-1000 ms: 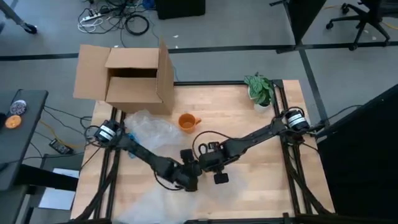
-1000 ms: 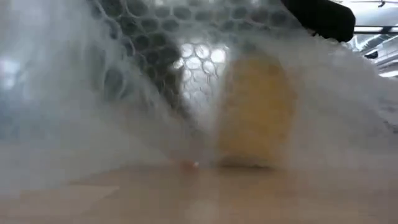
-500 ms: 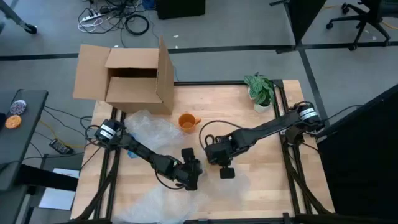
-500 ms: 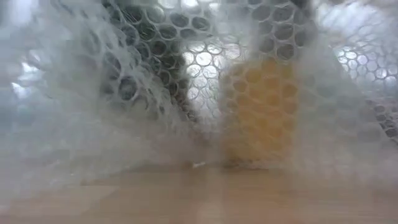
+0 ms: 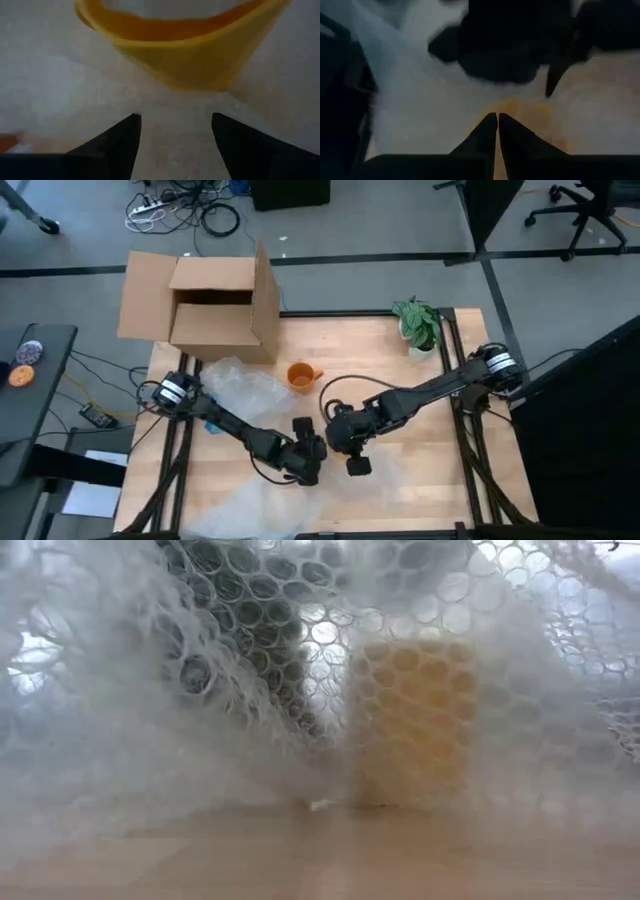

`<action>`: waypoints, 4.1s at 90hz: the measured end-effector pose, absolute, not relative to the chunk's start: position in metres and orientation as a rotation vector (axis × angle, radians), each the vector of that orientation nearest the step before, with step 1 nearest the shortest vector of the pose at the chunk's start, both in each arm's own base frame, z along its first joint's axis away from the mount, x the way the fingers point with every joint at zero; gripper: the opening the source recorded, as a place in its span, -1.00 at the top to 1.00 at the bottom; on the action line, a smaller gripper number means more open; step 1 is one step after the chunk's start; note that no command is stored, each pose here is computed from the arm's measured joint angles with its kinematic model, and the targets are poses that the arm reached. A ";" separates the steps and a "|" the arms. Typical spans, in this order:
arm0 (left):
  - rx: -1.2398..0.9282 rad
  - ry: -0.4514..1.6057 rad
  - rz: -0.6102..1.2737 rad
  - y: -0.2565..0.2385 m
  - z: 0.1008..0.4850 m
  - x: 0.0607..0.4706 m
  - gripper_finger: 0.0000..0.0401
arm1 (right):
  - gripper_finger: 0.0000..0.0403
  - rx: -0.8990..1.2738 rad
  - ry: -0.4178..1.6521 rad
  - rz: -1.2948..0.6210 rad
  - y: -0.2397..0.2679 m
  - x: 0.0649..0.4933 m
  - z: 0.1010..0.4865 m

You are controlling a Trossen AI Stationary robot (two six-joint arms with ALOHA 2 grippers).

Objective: Wrap mug
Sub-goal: Wrap the yellow mug using the transparent bubble wrap

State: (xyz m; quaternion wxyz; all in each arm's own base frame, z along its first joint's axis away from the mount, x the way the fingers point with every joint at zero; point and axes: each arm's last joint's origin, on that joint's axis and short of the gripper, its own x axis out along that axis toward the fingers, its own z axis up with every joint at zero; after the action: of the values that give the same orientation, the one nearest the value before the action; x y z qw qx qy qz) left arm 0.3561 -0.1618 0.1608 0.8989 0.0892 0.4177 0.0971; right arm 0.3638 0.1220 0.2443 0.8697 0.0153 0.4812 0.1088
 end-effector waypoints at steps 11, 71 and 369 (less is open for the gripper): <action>0.189 0.895 0.203 -0.164 0.168 0.347 -0.14 | 1.00 0.033 1.090 0.205 0.120 0.375 0.214; 0.240 0.634 0.459 -0.179 0.225 0.309 -0.14 | 1.00 0.249 1.194 0.022 0.096 0.361 0.228; 0.137 0.439 0.090 -0.166 0.182 0.322 -0.14 | 1.00 0.136 1.260 0.012 0.115 0.373 0.190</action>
State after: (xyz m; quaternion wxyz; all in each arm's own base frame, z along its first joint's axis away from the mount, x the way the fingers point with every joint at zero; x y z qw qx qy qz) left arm 0.3216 -0.1658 0.1821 0.9726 0.0678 0.2177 0.0448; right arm 0.3732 0.1151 0.1900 0.8059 0.0637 0.5885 0.0055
